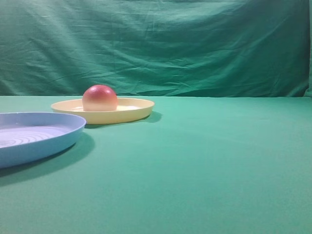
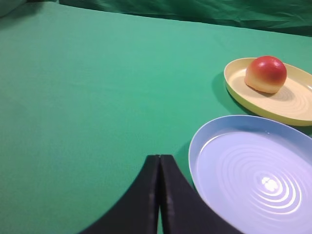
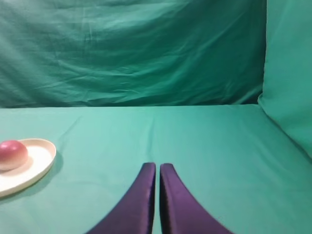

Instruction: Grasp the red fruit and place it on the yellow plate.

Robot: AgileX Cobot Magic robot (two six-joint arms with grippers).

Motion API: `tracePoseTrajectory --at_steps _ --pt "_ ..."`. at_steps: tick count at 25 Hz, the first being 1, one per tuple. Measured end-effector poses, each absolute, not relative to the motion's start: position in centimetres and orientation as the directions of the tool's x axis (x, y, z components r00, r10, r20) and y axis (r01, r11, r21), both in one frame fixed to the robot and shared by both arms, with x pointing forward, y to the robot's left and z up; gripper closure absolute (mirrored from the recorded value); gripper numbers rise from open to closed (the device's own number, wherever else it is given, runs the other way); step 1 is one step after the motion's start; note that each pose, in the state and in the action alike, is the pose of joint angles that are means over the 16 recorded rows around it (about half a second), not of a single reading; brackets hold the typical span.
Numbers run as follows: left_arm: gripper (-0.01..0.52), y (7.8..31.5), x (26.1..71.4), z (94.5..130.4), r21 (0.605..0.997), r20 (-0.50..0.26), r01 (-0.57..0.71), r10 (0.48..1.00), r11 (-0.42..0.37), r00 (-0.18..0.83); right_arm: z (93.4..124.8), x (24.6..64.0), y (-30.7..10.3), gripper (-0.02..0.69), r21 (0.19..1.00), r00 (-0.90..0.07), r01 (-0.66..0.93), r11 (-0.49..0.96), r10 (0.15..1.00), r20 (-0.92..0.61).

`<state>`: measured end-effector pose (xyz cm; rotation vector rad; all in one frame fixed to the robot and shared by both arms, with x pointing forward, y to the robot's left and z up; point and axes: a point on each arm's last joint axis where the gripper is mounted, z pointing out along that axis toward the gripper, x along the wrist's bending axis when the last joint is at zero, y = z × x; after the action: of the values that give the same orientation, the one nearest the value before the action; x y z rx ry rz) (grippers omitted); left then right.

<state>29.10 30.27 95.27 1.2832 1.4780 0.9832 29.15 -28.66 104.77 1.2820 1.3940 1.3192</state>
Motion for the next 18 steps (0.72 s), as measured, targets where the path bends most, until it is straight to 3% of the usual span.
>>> tracePoseTrajectory --at_steps 9,18 --pt "0.514 30.3 29.1 95.3 0.956 -0.134 0.259 0.99 0.139 -0.038 97.8 29.1 -28.9 0.665 0.983 -0.125 0.185 -0.023 0.991 0.047" --pt "0.514 30.3 29.1 95.3 0.956 -0.134 0.259 0.99 0.139 -0.038 95.0 29.1 -29.0 0.665 0.964 -0.125 0.267 0.018 0.992 0.016"
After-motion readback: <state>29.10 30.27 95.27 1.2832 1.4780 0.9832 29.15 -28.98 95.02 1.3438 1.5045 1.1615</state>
